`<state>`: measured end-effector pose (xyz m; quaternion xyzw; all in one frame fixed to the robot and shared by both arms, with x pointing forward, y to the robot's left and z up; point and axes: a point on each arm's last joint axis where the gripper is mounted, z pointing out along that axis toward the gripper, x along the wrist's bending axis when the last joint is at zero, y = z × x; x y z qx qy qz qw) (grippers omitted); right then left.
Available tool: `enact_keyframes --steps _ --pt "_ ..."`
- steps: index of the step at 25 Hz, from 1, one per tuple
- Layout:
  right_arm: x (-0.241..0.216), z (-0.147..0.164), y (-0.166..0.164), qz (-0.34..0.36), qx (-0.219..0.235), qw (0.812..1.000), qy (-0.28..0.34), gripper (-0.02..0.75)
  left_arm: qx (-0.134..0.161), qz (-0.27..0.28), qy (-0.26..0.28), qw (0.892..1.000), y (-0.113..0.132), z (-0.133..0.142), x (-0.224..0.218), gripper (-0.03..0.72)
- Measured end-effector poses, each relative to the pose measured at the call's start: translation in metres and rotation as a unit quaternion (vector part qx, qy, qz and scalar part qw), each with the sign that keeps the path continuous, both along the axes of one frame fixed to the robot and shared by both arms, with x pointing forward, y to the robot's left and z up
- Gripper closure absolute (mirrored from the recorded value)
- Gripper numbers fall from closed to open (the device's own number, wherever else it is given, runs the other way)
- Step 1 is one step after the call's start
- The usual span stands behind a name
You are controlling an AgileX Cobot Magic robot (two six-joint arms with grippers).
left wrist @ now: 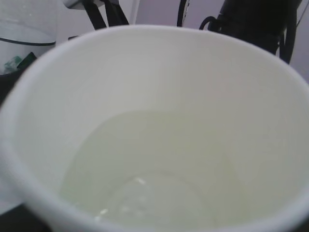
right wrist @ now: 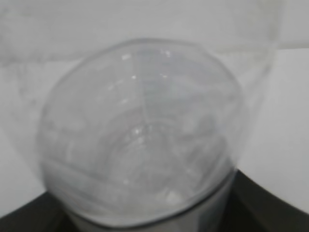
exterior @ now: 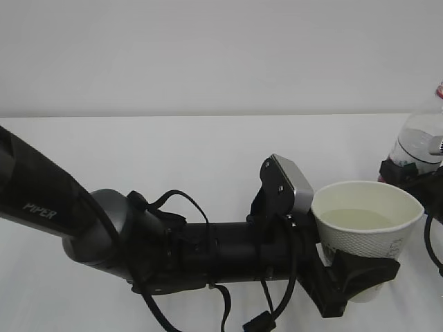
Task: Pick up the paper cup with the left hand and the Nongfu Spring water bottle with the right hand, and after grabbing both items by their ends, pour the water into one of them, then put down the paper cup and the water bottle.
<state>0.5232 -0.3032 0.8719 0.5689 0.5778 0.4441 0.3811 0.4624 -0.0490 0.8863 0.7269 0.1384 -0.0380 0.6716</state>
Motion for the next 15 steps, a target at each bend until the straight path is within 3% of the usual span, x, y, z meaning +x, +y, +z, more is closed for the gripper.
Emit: enact_keyframes --steps 7,15 --pt "-0.0001 0.0 0.0007 0.004 -0.001 1.0 0.0 0.202 0.0 0.0 0.0 1.0 0.0 0.0 0.0001 0.152" --pt "0.0 0.0002 0.0009 0.005 0.0 1.0 -0.001 0.168 0.0 0.001 0.0 1.0 0.0 0.0 0.0002 0.153"
